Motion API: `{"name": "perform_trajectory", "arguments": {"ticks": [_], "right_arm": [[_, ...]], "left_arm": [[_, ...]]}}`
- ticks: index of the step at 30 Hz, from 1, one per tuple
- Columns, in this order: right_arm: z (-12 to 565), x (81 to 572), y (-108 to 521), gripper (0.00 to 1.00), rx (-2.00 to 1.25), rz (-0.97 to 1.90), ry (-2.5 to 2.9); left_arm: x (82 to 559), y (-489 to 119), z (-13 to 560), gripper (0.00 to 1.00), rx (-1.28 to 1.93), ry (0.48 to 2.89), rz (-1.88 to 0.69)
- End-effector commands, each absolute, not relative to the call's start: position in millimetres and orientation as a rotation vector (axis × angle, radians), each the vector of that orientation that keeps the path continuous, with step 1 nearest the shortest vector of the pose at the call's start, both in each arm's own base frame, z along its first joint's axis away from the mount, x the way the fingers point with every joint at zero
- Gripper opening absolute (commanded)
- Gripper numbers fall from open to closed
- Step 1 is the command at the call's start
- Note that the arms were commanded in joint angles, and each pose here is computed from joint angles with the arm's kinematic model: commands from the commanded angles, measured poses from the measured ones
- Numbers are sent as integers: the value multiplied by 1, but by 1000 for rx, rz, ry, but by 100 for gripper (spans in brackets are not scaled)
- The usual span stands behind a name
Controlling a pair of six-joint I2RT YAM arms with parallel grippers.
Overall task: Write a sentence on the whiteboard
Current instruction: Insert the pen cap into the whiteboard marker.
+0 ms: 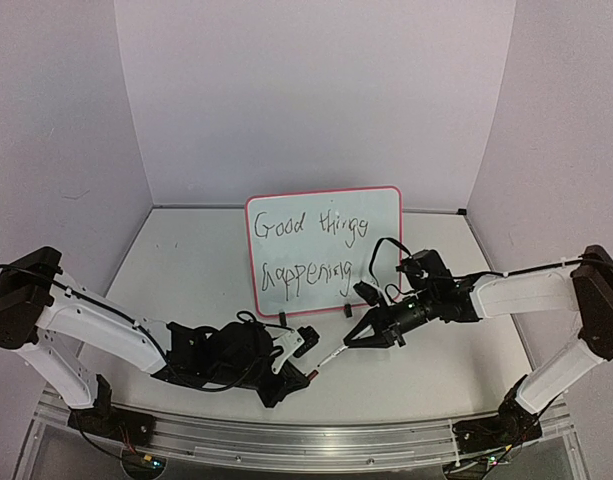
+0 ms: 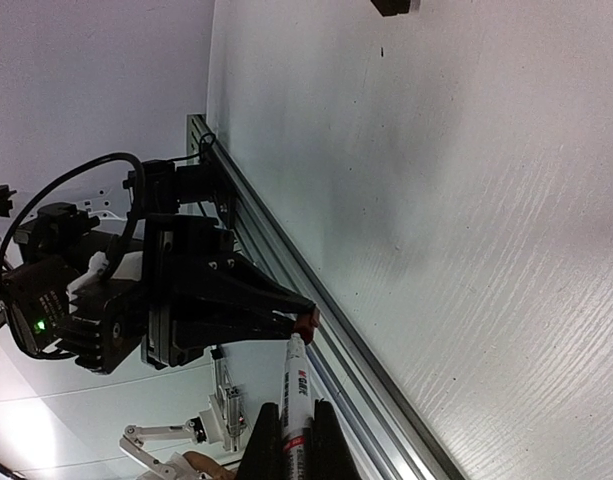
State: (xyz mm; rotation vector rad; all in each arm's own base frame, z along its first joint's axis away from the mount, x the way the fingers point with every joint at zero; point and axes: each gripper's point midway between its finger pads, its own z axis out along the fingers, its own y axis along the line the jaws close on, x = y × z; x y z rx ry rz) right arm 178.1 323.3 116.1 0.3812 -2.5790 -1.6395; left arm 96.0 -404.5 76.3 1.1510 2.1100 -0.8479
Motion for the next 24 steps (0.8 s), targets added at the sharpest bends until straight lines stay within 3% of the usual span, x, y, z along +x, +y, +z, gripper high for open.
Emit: {"name": "perform_trajectory", "arguments": {"ticks": [1,24], "right_arm": [[114,175,326,0,396,-1659,-2544],[108,164,332,0,428,-1630,-2510]], "left_arm": [[97,-414,99,0,1125,2038,-900],[93,-417,100,0,1144,2024,-892]]}}
